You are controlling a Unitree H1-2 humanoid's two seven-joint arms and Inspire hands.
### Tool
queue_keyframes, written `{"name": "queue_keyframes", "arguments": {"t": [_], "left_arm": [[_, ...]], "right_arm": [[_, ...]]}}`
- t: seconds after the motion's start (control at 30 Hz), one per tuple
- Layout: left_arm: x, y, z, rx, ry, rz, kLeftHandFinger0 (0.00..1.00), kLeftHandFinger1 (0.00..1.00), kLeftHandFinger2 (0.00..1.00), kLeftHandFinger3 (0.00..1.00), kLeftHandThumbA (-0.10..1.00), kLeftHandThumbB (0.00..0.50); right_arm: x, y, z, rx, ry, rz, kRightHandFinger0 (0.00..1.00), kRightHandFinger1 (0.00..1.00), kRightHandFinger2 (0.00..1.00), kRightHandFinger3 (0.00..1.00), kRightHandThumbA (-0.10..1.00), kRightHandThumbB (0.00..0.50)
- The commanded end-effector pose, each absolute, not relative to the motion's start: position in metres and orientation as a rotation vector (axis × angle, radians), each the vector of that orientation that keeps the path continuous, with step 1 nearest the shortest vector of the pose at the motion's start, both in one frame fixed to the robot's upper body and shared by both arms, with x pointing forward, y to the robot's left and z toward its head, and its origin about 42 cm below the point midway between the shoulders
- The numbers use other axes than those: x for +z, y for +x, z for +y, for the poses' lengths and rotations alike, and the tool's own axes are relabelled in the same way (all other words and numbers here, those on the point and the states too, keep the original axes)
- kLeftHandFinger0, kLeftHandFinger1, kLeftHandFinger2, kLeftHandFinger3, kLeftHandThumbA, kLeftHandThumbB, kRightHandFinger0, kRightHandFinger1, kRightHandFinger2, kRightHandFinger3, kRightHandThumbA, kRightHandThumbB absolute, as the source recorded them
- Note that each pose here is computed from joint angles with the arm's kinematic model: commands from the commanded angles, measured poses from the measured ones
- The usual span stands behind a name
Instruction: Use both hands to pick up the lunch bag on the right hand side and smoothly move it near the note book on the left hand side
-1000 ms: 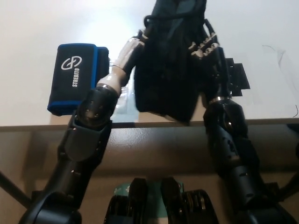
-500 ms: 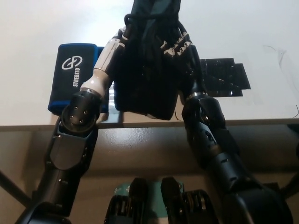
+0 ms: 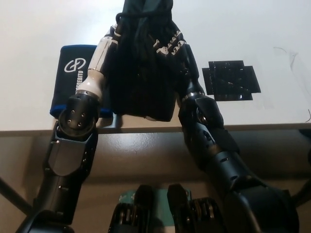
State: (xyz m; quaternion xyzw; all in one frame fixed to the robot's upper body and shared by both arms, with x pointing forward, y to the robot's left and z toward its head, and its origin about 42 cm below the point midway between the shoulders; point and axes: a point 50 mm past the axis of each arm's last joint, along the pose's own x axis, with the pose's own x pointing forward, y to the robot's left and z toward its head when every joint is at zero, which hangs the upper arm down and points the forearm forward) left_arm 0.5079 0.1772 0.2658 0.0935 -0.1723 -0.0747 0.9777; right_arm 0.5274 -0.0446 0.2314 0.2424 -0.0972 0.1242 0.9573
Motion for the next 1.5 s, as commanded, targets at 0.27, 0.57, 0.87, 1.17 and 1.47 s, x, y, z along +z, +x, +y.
{"name": "queue_keyframes", "arguments": {"t": [0.27,0.57,0.87,1.17,1.47], "left_arm": [[0.288,0.506,0.172,-0.120,0.166,-0.428,1.00,1.00,1.00,1.00,1.00,0.362],[0.285,0.498,0.200,-0.080,0.427,-0.441,1.00,1.00,1.00,1.00,1.00,0.382],[0.303,0.481,0.246,-0.044,0.731,-0.515,1.00,1.00,1.00,1.00,1.00,0.425],[0.315,0.455,0.268,-0.039,0.752,-0.556,1.00,1.00,1.00,1.00,1.00,0.455],[0.310,0.414,0.303,-0.023,0.761,-0.581,1.00,1.00,1.00,1.00,1.00,0.444]], "right_arm": [[0.265,0.527,-0.015,0.369,0.456,-0.298,1.00,1.00,1.00,1.00,1.00,0.153],[0.266,0.527,-0.038,0.242,-0.032,-0.419,1.00,1.00,1.00,1.00,1.00,0.181],[0.269,0.522,-0.090,0.093,-0.215,-0.573,1.00,1.00,1.00,1.00,1.00,0.301],[0.270,0.505,-0.117,0.086,-0.207,-0.627,1.00,1.00,1.00,1.00,1.00,0.260],[0.261,0.469,-0.162,0.056,-0.199,-0.661,1.00,1.00,1.00,1.00,1.00,0.309]]}}
